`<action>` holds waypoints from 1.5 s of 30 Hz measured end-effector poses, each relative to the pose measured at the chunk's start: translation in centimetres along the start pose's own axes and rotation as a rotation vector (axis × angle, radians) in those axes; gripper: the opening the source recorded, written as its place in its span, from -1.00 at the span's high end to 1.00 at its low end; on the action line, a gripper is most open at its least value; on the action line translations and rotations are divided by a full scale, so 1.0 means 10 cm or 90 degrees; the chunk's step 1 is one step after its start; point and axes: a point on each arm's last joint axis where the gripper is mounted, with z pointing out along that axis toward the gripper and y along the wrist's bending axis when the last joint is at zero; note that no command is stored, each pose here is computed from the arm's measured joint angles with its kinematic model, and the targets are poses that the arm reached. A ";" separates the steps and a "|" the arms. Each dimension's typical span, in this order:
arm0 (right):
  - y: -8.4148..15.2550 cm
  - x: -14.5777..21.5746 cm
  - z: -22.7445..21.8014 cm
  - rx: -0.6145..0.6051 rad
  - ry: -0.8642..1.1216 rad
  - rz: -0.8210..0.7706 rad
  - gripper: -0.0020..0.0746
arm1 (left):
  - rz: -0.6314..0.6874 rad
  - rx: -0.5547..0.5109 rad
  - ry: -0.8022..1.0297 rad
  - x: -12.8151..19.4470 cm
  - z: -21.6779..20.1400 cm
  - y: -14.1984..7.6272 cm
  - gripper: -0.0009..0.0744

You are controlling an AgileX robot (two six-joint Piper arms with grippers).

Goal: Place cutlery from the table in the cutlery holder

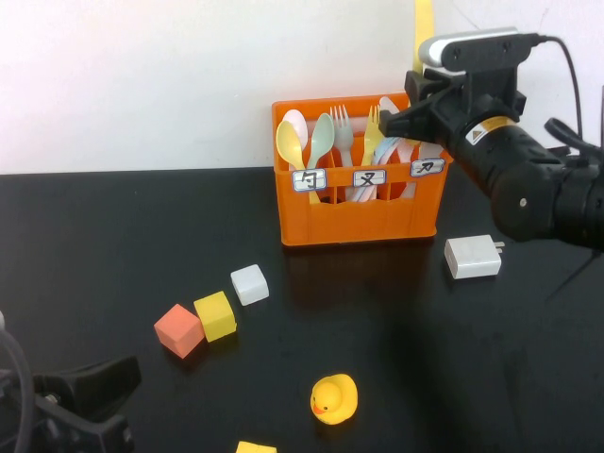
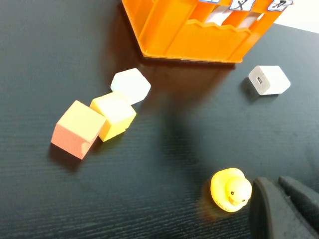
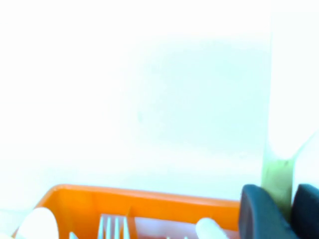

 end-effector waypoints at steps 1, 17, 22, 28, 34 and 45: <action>0.00 0.02 0.01 0.001 0.002 -0.001 0.63 | 0.000 0.000 0.000 0.00 0.00 0.00 0.98; -0.01 0.24 0.10 0.009 -0.004 -0.014 0.63 | 0.000 0.000 0.000 0.00 0.00 0.00 0.98; 0.01 0.25 0.10 -0.006 -0.007 -0.031 0.59 | 0.000 0.000 0.000 0.00 0.00 0.00 0.98; 0.02 0.25 0.10 -0.012 -0.010 -0.007 0.02 | 0.000 0.000 0.000 0.00 0.00 0.00 0.98; 0.02 0.18 0.10 -0.015 -0.057 -0.005 -0.22 | 0.000 0.002 -0.004 -0.01 0.00 0.00 0.98; 0.17 -0.65 -0.29 -0.113 -0.132 -0.129 0.25 | 0.029 0.036 -0.073 -0.10 -0.01 -0.05 0.98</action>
